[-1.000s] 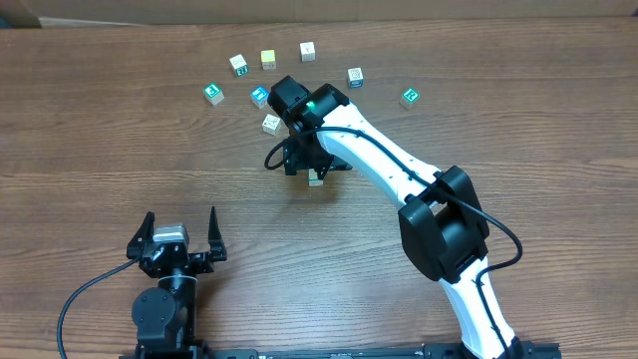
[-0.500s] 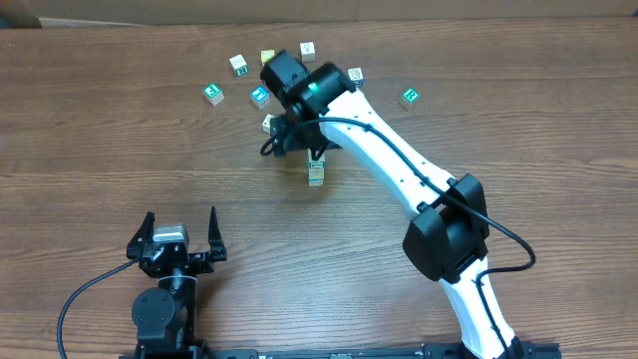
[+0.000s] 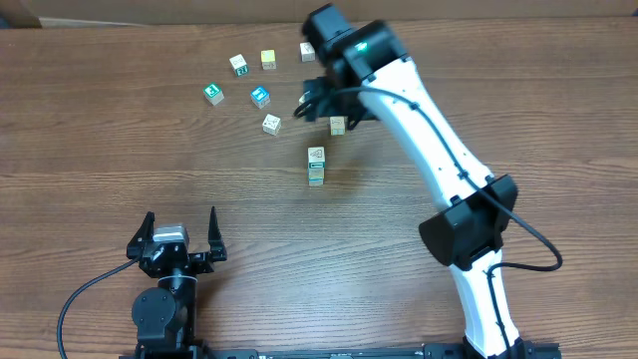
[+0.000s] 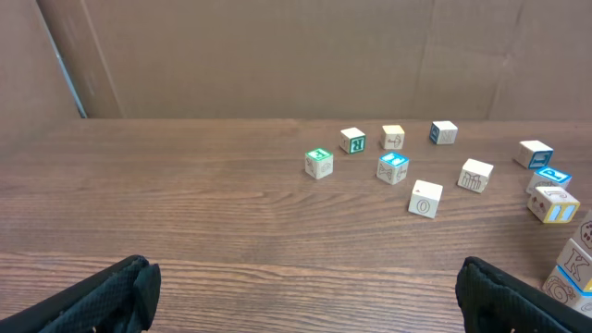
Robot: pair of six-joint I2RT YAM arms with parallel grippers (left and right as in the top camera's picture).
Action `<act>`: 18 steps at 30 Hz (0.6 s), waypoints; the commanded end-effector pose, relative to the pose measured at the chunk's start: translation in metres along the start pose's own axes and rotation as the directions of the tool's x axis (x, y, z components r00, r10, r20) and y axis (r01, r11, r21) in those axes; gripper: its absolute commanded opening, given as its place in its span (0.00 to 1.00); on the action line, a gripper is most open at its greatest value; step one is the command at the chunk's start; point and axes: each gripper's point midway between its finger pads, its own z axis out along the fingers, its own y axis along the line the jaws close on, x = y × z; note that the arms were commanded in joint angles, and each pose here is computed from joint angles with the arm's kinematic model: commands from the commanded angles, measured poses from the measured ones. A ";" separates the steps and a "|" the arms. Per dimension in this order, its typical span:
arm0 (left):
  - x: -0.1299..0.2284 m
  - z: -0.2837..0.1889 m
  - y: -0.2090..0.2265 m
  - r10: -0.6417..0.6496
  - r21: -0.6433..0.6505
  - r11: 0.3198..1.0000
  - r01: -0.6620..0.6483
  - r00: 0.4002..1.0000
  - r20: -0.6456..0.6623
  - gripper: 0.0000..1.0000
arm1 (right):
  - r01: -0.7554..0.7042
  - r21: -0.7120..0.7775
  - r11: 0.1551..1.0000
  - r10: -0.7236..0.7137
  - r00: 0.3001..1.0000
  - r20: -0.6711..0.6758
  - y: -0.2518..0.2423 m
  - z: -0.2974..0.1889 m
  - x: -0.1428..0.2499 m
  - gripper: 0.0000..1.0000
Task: Form a tower
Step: 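Raise the right gripper and move it away to the back right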
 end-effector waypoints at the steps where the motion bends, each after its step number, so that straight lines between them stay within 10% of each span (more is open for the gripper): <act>1: -0.002 -0.001 0.002 0.019 -0.010 1.000 -0.019 1.000 0.004 1.00 | -0.049 0.015 0.999 0.049 0.999 0.024 -0.024 -0.010 -0.012 1.00; 18: -0.002 -0.001 0.002 0.019 -0.010 1.000 -0.019 1.000 0.004 1.00 | -0.189 0.088 0.978 0.193 0.981 -0.032 -0.099 -0.004 -0.021 1.00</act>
